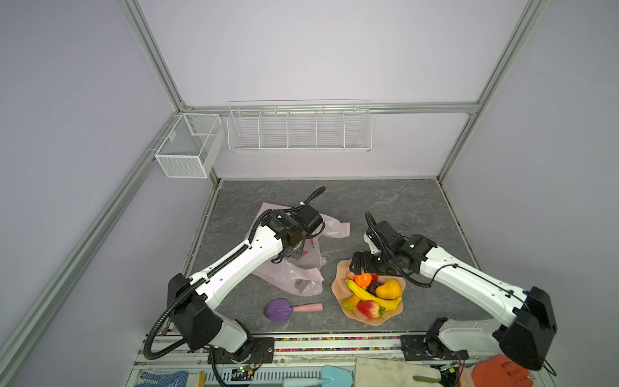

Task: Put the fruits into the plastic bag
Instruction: 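Hold the bag open with the left gripper while the right gripper grasps the orange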

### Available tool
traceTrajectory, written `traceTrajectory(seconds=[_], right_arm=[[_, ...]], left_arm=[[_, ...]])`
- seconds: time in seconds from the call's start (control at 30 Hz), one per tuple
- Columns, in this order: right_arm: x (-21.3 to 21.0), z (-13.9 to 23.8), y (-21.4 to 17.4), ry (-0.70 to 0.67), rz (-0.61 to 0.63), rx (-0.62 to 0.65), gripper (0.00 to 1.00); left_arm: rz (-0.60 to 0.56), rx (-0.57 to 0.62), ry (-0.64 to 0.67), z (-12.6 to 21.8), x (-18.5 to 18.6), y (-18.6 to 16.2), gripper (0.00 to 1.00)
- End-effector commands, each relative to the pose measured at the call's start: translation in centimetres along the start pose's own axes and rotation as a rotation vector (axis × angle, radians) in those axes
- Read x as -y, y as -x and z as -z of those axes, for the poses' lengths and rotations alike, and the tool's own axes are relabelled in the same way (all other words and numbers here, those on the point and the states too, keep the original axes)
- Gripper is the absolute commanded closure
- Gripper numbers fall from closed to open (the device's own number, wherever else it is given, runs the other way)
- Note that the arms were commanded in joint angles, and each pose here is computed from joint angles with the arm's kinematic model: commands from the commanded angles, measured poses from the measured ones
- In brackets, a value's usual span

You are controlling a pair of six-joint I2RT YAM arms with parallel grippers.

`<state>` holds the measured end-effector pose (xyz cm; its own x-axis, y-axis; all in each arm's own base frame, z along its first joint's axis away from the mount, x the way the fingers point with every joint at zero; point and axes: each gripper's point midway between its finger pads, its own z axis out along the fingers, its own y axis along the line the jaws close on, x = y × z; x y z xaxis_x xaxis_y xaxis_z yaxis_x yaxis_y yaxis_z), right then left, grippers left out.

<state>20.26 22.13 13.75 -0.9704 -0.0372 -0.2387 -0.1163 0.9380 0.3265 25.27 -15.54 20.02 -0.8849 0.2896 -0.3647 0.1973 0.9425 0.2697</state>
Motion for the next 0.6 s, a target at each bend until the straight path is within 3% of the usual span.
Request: traceTrajectory(seconds=[0.0,0.2,0.57], right_arm=[[1.4,0.5,-0.4,-0.105,-0.050,0.017,0.02],[1.6,-0.5,-0.8,-0.180,-0.102,0.025,0.05],[1.5,-3.5,-1.1,-0.227,-0.147,0.023,0.15]], left_arm=[[0.006,0.017,-0.092,1.0,0.5,-0.1,1.00],[0.015,0.010,-0.238,2.0,2.1,-0.7,1.00],[-0.004,0.002,-0.260,1.8,2.1,-1.8,1.00]])
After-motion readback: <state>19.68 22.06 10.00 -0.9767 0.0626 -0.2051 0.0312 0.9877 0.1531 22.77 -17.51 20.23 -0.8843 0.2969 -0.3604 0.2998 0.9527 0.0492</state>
